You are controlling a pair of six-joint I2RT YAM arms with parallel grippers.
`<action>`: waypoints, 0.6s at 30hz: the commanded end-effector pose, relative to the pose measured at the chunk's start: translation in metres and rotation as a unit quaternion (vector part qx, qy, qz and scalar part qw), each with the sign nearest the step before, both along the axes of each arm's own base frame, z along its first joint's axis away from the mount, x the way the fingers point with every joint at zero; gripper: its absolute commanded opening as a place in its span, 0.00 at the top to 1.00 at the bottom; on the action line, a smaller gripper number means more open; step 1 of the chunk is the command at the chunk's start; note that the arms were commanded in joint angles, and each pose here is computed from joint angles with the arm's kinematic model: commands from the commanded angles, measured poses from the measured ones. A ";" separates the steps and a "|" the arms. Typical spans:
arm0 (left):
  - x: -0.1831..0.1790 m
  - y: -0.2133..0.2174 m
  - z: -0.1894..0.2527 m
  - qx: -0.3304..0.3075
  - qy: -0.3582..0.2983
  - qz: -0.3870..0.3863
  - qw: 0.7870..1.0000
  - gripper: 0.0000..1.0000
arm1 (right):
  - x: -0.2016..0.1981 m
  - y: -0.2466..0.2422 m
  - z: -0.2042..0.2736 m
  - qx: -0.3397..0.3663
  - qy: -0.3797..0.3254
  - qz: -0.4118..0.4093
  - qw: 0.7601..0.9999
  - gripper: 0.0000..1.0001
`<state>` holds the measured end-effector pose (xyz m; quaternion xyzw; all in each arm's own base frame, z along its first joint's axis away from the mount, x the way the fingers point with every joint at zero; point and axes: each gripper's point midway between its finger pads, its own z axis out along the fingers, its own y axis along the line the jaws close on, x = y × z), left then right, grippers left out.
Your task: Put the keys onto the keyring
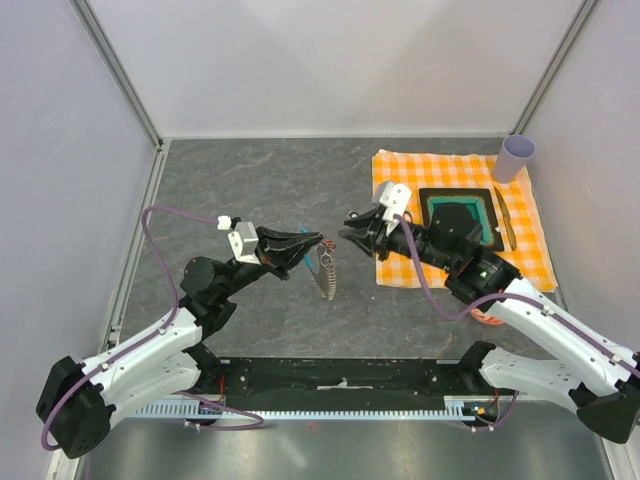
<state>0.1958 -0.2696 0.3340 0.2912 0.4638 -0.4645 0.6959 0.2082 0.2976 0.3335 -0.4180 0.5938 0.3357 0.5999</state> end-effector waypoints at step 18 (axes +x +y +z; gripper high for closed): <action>-0.023 -0.003 0.034 -0.032 -0.063 -0.048 0.996 0.98 | -0.022 0.009 0.033 0.024 -0.009 0.199 0.980 0.72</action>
